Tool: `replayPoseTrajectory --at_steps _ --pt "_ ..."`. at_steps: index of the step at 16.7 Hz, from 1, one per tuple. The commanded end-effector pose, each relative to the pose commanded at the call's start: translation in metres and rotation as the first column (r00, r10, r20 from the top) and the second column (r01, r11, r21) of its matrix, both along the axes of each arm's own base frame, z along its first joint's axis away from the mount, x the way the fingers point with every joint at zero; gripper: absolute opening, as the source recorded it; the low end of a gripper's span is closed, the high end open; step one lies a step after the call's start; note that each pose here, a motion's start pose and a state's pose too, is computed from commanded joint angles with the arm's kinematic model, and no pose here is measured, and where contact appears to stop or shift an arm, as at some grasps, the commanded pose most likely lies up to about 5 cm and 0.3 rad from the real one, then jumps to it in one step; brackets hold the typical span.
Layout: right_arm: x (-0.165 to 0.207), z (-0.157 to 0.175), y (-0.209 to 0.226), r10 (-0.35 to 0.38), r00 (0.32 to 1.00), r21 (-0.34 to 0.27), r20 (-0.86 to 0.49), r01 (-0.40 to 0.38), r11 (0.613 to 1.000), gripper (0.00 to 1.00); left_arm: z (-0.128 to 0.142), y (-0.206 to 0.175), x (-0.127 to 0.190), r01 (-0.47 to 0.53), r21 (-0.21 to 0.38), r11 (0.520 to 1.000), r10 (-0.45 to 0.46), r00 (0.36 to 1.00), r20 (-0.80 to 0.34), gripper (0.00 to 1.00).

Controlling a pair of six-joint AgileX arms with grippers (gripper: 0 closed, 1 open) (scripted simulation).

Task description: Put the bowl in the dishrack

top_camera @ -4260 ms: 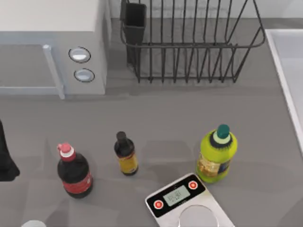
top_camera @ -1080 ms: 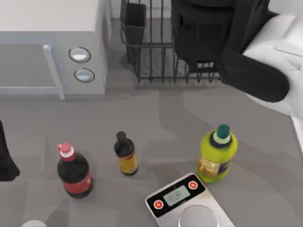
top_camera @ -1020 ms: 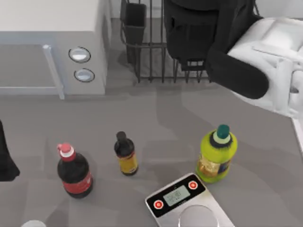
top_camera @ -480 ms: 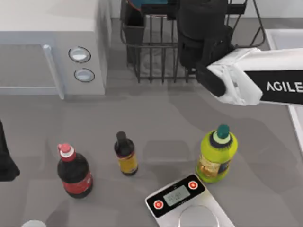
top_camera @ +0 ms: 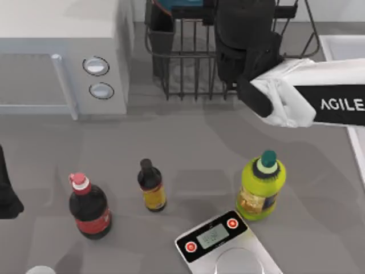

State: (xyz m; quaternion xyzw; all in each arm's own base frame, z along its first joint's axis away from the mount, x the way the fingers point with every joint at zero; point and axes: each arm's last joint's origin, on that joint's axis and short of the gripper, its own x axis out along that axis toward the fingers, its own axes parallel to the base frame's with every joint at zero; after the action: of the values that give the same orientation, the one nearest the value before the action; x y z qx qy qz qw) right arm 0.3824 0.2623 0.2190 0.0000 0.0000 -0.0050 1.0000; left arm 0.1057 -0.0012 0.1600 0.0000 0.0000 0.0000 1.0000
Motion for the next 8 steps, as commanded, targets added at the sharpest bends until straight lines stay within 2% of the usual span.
replayPoseTrajectory --at_steps 8 --pt "0.0000 0.0000 0.0000 0.000 1.000 0.000 0.000 0.000 1.000 0.83 0.0000 0.0000 0.0000 0.000 0.000 1.000 0.000 1.000 0.000 1.00"
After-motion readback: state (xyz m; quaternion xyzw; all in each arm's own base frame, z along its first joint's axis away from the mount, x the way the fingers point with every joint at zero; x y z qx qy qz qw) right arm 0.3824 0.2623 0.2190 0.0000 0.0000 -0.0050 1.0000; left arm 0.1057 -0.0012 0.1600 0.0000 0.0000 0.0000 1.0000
